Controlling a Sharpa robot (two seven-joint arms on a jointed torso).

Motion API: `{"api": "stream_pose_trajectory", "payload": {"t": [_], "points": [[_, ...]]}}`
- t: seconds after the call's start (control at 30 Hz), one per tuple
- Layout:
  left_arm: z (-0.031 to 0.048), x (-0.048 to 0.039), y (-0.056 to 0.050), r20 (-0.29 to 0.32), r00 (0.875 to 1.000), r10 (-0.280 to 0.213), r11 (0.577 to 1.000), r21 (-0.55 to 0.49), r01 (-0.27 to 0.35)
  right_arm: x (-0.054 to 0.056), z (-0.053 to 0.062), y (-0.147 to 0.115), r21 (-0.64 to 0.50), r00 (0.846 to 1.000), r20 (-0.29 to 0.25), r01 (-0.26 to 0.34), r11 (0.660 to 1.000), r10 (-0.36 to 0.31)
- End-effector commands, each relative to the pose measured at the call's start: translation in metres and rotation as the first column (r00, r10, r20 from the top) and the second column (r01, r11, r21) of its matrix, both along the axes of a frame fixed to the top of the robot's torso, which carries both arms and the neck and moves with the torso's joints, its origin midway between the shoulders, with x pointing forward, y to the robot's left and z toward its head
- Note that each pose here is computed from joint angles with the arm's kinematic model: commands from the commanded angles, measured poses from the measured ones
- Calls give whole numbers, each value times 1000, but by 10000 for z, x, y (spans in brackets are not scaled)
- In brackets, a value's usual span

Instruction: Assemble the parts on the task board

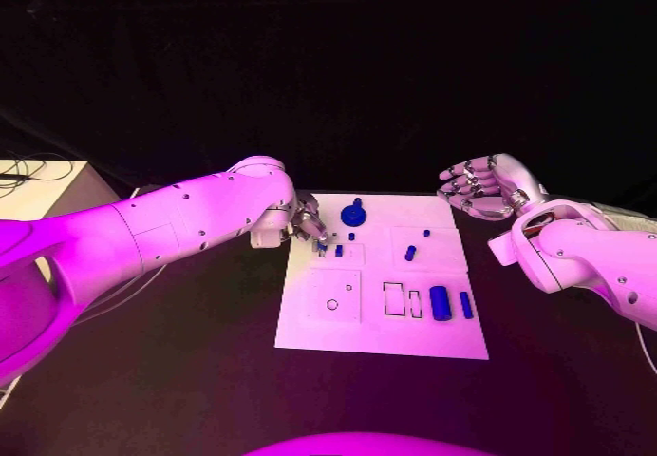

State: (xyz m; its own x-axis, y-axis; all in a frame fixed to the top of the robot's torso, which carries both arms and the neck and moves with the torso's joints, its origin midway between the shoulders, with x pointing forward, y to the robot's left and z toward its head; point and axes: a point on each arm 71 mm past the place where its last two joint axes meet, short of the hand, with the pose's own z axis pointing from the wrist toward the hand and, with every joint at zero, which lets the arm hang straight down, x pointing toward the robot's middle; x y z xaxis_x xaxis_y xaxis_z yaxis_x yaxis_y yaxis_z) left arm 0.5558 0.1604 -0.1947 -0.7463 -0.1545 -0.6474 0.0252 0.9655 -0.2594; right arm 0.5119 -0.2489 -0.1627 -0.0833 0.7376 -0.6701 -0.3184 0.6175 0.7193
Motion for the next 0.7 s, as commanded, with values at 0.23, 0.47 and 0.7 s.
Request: {"api": "stream_pose_trajectory", "payload": {"t": [0.23,0.47,0.7], "points": [[-40,-8,-30,-10,999,-33,999,42,33,-5,-4,16,-2,1000,-2,-17,1000,17],[-56,-7,-24,-23,999,-39,998,56,40,-6,-4,12,-2,1000,-3,-16,1000,16],[-69,-6,-14,-29,999,-40,997,63,41,-6,-4,11,-2,1000,-3,-16,1000,16]]}}
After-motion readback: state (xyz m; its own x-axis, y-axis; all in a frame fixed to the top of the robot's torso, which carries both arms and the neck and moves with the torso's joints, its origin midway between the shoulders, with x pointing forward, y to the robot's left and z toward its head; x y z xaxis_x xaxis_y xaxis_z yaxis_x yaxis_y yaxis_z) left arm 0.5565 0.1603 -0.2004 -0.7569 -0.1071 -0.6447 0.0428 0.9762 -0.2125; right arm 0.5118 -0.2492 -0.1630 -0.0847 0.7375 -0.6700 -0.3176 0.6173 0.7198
